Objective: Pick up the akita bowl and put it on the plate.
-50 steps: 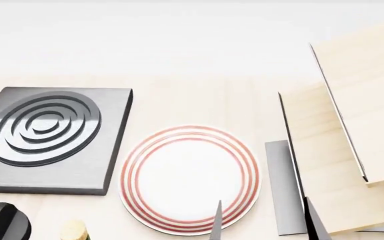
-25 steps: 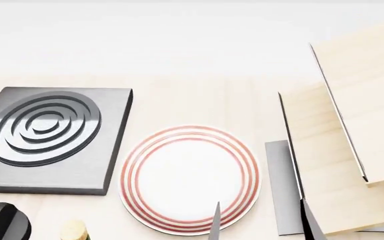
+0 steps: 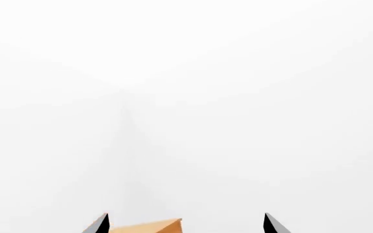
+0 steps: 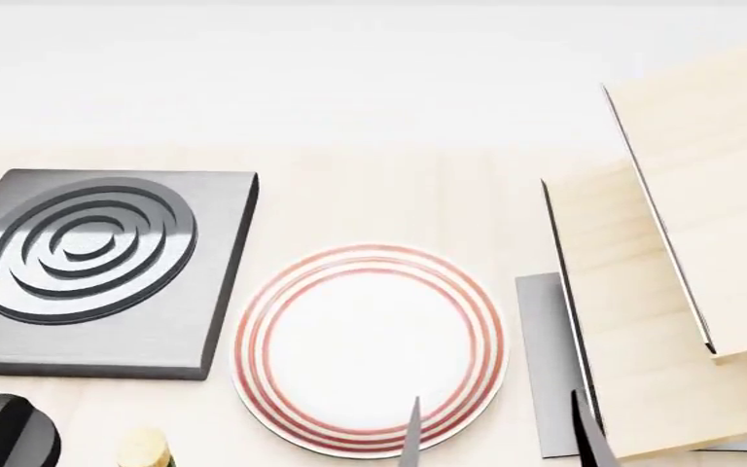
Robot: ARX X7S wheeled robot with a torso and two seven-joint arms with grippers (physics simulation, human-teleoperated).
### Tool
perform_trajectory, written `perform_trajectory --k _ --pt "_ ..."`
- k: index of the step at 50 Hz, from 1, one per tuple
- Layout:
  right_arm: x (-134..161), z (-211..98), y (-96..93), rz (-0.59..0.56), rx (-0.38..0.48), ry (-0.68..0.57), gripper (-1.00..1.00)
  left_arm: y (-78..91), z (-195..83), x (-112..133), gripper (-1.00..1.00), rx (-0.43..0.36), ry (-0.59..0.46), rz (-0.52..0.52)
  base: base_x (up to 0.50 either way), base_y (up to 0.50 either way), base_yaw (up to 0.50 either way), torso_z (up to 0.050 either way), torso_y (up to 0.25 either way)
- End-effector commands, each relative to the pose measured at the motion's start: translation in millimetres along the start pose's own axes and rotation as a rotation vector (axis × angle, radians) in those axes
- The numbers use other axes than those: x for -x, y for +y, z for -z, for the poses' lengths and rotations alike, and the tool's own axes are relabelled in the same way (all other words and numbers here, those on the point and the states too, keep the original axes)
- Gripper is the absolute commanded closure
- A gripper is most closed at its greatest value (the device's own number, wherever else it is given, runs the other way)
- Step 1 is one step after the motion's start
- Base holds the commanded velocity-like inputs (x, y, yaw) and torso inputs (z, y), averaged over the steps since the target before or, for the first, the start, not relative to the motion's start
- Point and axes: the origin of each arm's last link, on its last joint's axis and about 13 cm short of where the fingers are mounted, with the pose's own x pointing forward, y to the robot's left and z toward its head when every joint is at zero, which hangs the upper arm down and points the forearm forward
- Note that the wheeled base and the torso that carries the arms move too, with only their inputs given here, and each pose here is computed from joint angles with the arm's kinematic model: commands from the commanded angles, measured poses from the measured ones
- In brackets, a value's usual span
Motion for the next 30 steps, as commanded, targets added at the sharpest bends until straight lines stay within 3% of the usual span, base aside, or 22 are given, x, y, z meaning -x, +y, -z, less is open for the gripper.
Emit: perform_trajectory --k 1,19,30 --pt "0 4 1.5 -0.004 0.001 0.01 -1.0 15.2 -9 -14 -1.0 -0.02 0.053 -0.017 0.0 0.0 0.0 0.0 0.0" --pt "-2 8 2.9 -0.014 0.001 0.027 -1.0 20.9 -3 -59 -1.0 0.027 0.259 -0.008 0.0 0.0 0.0 0.0 0.0" --pt "-8 20 2.6 -0.01 0.008 0.068 -1.0 23.8 1 -74 -1.0 -0.032 0.359 0.026 0.0 0.0 0.0 0.0 0.0"
